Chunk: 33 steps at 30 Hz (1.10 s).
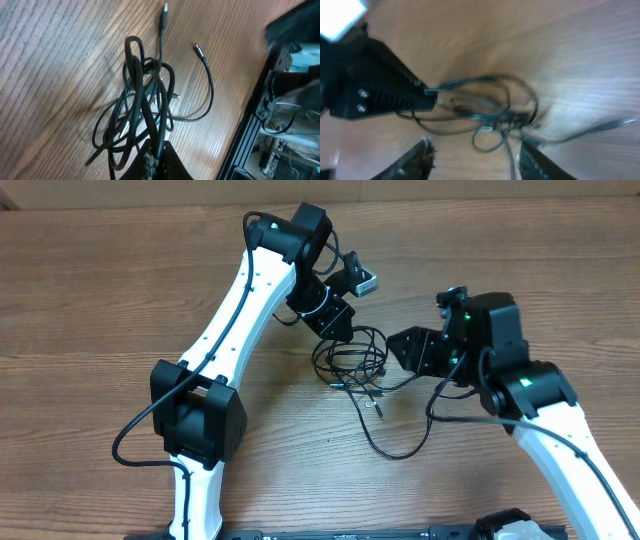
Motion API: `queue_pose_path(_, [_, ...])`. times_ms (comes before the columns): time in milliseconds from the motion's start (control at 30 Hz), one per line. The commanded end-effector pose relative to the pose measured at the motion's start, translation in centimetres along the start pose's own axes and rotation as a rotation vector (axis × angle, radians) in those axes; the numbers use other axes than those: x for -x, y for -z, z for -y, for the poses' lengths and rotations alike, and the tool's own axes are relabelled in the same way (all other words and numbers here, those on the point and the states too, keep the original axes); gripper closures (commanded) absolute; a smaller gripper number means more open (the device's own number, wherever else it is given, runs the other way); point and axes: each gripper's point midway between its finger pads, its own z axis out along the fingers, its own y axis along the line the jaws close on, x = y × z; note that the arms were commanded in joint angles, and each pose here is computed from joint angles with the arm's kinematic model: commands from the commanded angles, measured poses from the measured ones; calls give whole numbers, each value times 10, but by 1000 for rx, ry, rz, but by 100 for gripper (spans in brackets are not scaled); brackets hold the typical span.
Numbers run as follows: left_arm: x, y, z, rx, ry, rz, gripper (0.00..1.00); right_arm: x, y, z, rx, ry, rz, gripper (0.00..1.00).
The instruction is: Untangle cables
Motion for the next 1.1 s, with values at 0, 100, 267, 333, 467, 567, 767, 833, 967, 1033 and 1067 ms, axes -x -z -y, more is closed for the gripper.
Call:
queue_pose_path(0, [14, 19, 13, 1, 18, 76, 96, -11, -19, -6, 38, -362, -123, 47])
queue_pose_path(100, [22, 20, 9, 10, 98, 108, 96, -13, -32, -18, 114, -476, -195, 47])
queue_pose_path(267, [34, 21, 10, -12, 184, 158, 96, -9, -42, -23, 146, -598, -226, 48])
queue_pose_path(333, [39, 22, 15, -45, 176, 176, 96, -9, -44, -23, 143, -631, -228, 48])
queue_pose_path(467, [45, 23, 27, -108, 159, 200, 96, -7, -45, -20, 127, -665, -215, 48])
queue_pose_path(567, [45, 20, 31, -110, 152, 194, 96, -3, -46, -18, 120, -670, -193, 48])
queue_pose_path(767, [46, 15, 38, -116, 136, 183, 96, 1, -52, -6, 69, -692, -152, 50])
queue_pose_path(833, [47, 15, 39, -115, 134, 181, 96, 0, -58, 0, 47, -702, -156, 52])
queue_pose_path(967, [46, 14, 39, -115, 134, 181, 96, -2, -68, 7, 22, -735, -164, 53])
queue_pose_path(1033, [47, 14, 40, -115, 133, 180, 96, 1, -73, 11, 13, -736, -149, 53])
queue_pose_path(1067, [47, 14, 40, -115, 133, 180, 96, 3, -74, 11, 14, -733, -142, 53])
